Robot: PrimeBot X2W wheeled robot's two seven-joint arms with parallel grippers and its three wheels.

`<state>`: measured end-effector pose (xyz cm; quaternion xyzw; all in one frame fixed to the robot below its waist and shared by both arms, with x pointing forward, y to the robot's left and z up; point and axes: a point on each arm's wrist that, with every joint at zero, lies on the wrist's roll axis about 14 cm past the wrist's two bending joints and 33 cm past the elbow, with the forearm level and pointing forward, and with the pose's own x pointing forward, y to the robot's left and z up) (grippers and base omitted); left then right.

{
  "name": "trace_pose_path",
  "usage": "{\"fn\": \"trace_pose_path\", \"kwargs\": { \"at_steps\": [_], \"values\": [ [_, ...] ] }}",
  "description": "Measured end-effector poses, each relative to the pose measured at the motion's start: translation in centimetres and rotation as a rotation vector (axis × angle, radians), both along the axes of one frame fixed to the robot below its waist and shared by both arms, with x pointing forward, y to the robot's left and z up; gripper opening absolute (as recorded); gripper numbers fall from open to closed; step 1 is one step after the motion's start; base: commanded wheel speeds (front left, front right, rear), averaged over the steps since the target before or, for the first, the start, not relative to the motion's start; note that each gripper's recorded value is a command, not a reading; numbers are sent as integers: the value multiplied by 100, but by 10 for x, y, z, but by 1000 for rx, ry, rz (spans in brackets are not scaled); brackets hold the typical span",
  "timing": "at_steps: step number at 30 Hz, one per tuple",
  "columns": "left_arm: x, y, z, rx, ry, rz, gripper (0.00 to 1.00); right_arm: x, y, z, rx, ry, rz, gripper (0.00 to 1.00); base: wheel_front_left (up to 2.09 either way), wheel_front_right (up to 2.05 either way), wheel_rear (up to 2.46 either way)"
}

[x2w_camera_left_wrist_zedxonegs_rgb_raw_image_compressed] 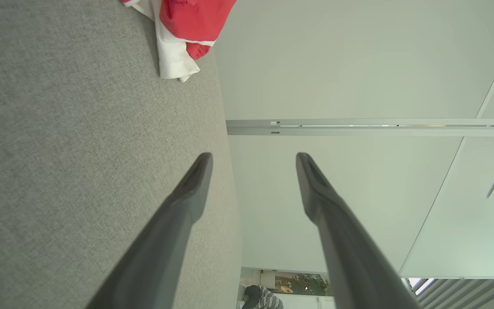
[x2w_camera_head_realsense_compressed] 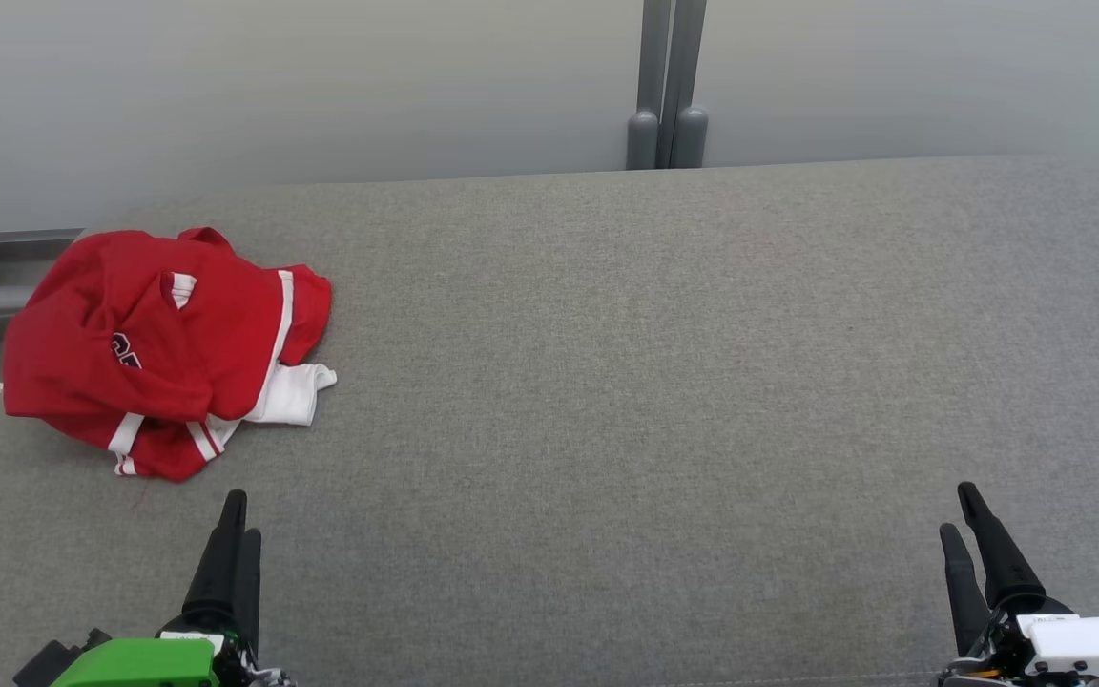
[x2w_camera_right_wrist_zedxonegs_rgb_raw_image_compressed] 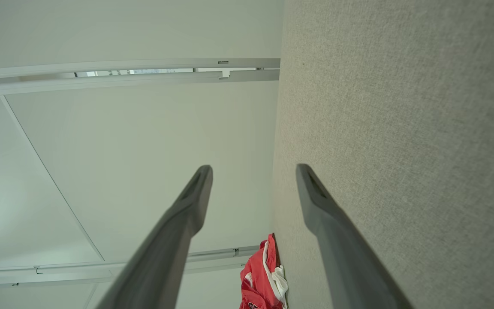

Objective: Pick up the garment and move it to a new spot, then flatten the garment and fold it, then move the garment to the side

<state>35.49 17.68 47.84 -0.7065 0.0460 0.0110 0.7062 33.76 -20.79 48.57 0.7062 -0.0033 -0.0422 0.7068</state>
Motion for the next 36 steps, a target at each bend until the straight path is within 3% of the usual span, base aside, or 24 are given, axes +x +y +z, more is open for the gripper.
{"fn": "trace_pose_path", "kwargs": {
  "at_steps": [14, 36],
  "values": [
    [-4, 3, -5, 138, 20, 22, 100, 2, 8, -4, -146, 22, 11, 100, 0, 0, 0],
    [-9, -2, -12, 551, 43, -18, 100, 9, 26, -7, -528, 34, 78, 100, 0, 0, 0]
  ]
}}
